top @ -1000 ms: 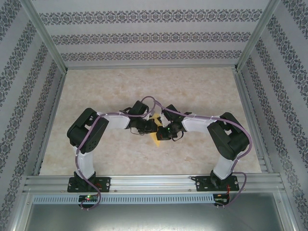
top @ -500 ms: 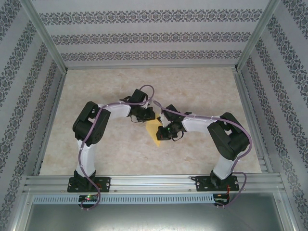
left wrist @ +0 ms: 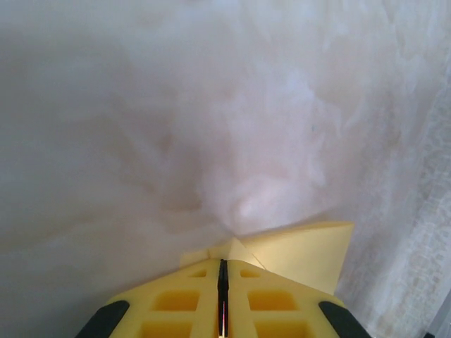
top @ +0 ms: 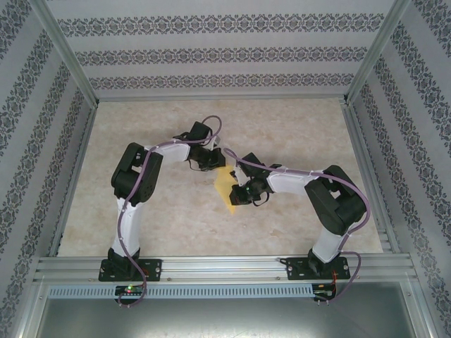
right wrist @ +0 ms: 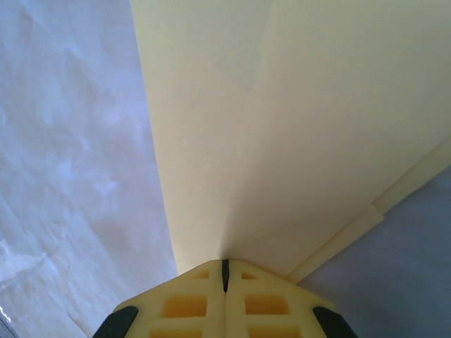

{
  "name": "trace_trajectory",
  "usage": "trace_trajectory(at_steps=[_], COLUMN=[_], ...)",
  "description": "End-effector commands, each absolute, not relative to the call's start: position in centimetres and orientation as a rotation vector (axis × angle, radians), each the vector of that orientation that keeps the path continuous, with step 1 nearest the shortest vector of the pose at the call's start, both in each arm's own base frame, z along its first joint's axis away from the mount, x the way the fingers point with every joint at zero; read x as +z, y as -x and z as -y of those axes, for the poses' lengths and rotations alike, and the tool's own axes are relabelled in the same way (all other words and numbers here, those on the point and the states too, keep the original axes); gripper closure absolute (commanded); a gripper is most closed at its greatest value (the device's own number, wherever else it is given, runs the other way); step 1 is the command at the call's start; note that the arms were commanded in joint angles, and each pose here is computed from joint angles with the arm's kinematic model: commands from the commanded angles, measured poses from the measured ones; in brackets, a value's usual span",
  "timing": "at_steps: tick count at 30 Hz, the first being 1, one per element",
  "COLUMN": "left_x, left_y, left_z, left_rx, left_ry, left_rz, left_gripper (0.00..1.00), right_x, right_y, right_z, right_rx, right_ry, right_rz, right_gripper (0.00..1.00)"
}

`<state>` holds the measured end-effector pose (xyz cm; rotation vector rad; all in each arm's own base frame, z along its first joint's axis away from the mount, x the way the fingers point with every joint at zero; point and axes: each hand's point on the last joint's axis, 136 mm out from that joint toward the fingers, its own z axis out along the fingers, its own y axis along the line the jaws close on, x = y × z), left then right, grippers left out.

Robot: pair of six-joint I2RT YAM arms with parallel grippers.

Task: Fold a paper plane with a square sheet of paper (fold left side to right side)
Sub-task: Fourth fold the wing at the center of the table, then turn over the paper at the center of the table.

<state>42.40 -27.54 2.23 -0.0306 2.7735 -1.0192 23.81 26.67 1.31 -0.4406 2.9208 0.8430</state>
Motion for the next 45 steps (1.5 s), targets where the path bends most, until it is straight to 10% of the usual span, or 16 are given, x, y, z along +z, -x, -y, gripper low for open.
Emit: trace_trajectory(at_steps=[1,12,24,45], left_x=[0.8,4.8,9.3,4.2], left_y=[-46.0,-44.8,-36.2,-36.1], left_z=[23.5,23.0,23.8,31.8], left_rx=[-0.84,-0.887,-1.097,-1.21], left_ry=[0.12,0.095,0.123,0.039], left_rz=[-2.731,-2.62,-2.494,-2.641], left_gripper=[0.86,0.83,0.6,0.59], right_x=[-2.2,1.2,11.2,11.8], right_y=[-17.7,-21.1,-28.0,-26.2], right_z=[-21.6,-22.9,-19.0,-16.5], right_rx=[0.607,0.742,0.885,0.933], right_ry=[0.444,0.413,0.148,0.036], right_rz=[-3.231,-3.021,-2.484,-2.398], right_gripper=[1.0,0.98,0.38,0.34])
